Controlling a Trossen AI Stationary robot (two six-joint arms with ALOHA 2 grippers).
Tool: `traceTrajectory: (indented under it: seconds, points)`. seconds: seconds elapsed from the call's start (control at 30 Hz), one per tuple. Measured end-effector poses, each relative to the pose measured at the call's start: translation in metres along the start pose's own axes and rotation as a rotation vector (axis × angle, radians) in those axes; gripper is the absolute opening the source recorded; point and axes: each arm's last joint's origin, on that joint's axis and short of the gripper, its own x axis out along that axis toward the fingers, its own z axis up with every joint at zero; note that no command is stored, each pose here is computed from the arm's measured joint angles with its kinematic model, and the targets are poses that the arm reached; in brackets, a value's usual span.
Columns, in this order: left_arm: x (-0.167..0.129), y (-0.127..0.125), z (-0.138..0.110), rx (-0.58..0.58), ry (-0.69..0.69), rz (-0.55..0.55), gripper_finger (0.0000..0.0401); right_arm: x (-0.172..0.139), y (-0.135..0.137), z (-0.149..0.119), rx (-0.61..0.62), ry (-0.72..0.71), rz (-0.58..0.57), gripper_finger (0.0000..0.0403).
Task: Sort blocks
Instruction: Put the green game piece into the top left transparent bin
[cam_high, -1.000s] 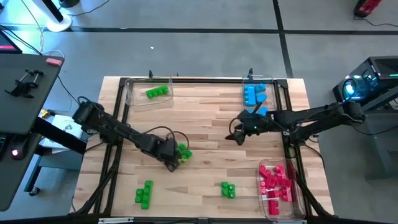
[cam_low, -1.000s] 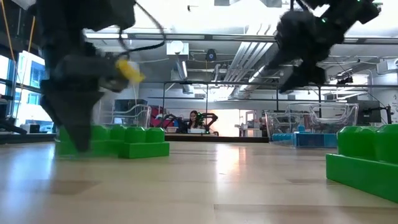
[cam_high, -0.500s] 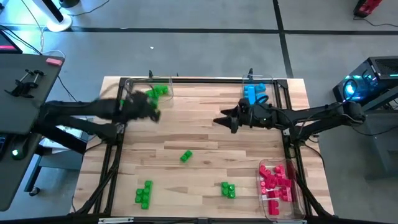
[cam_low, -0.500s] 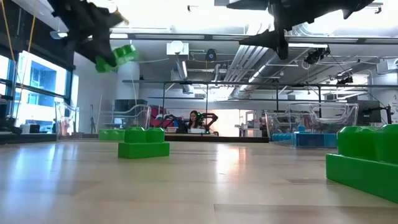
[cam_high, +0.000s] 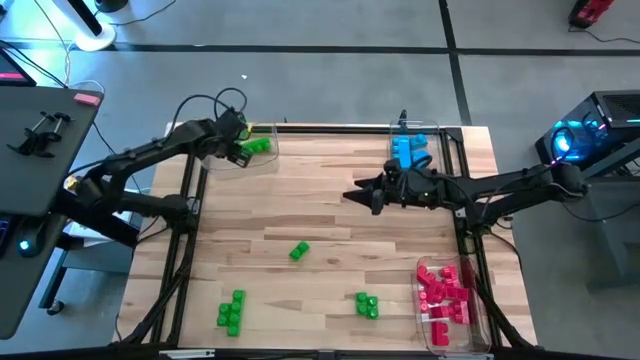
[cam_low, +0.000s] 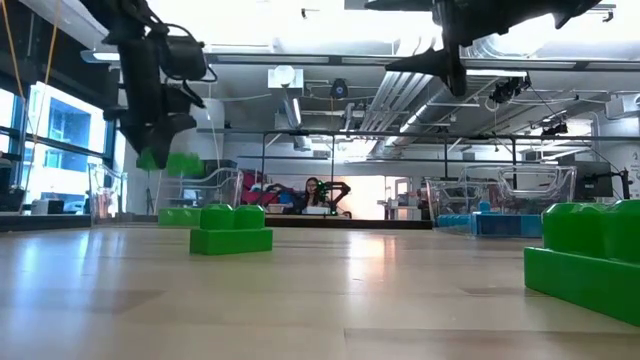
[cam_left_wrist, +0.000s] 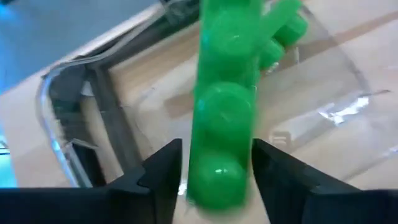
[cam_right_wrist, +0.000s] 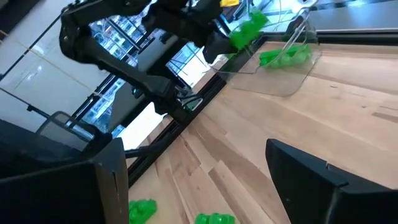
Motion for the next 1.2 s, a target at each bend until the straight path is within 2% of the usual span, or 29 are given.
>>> traceTrajectory:
  seconds: [0.2,0.27,0.37,0.47,0.57,0.67,0.8,0.87,0.97,1.03,1.2]
  points:
    - [-0.017,-0.001,0.016,0.005,-0.031,-0.128,0.0234,-0.001,0.003,-0.003,-0.008,0.011,0.01,0.0254]
    - [-0.029,0.0,0.021,-0.02,-0.045,-0.201,0.0246,-0.001,0.002,-0.003,-0.011,0.013,0.007,0.0254]
    - [-0.047,-0.005,0.022,-0.047,-0.042,-0.423,0.0253,-0.001,0.001,-0.004,-0.017,0.023,-0.005,0.0254]
    - [-0.063,-0.02,0.005,-0.013,0.01,-0.629,0.0253,-0.001,-0.001,-0.005,-0.022,0.036,-0.021,0.0254]
    - [-0.08,-0.041,-0.028,0.068,0.091,-0.727,0.0251,-0.001,-0.003,-0.007,-0.03,0.056,-0.039,0.0254]
    - [-0.096,-0.063,-0.071,0.124,0.205,-0.786,0.025,-0.001,-0.005,-0.009,-0.04,0.083,-0.065,0.0254]
    - [-0.112,-0.085,-0.136,0.135,0.327,-0.759,0.025,-0.002,-0.009,-0.013,-0.055,0.121,-0.103,0.0254]
    - [-0.12,-0.097,-0.171,0.141,0.37,-0.781,0.025,-0.002,-0.011,-0.015,-0.063,0.141,-0.121,0.0254]
    - [-0.133,-0.115,-0.219,0.059,0.429,-0.854,0.025,-0.003,-0.014,-0.017,-0.099,0.17,-0.143,0.0254]
    - [-0.137,-0.127,-0.247,-0.042,0.48,-0.847,0.025,-0.003,-0.015,-0.018,-0.118,0.183,-0.151,0.0254]
    - [-0.127,-0.151,-0.295,-0.2,0.596,-0.624,0.025,-0.004,-0.016,-0.019,-0.154,0.198,-0.16,0.0254]
